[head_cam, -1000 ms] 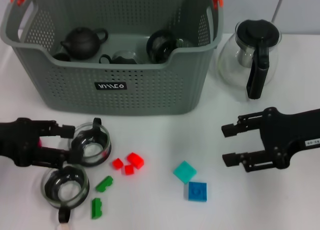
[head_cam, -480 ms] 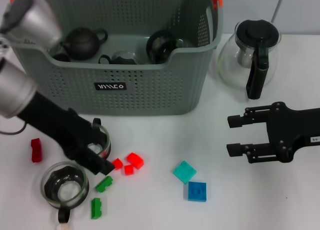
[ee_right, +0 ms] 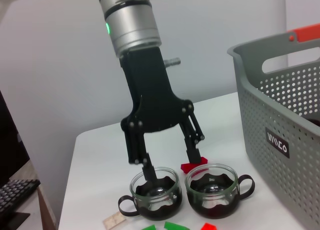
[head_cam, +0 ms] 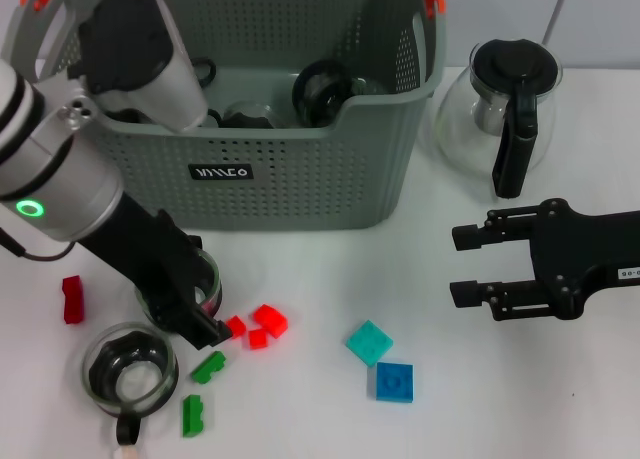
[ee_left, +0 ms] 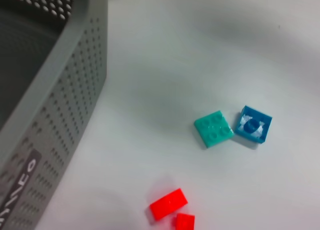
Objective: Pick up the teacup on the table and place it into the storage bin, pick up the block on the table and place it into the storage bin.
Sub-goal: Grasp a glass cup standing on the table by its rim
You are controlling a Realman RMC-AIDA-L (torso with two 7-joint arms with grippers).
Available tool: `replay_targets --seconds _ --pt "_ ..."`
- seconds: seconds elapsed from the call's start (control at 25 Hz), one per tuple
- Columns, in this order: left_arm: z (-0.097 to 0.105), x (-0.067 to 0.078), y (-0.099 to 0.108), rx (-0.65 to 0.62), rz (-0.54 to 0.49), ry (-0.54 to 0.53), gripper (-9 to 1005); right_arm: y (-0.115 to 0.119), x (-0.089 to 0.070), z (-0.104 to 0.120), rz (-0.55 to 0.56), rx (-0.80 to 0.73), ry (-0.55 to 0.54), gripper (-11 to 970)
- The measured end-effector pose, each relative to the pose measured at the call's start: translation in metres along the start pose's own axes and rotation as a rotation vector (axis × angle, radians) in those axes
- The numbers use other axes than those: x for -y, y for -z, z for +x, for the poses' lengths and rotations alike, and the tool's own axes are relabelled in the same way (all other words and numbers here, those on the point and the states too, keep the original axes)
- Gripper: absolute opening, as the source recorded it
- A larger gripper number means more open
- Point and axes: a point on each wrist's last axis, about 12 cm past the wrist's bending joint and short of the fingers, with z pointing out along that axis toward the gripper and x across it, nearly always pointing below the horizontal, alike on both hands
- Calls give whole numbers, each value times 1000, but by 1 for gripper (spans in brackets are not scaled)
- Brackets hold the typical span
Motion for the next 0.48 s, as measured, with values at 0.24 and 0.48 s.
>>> replay_targets --seconds 0.24,0.48 --pt "-1 -6 -18 -8 -44 10 796 1 0 1 2 0 -4 688" --pt "-1 -9 -32 -33 -56 12 796 1 0 2 2 7 -12 689"
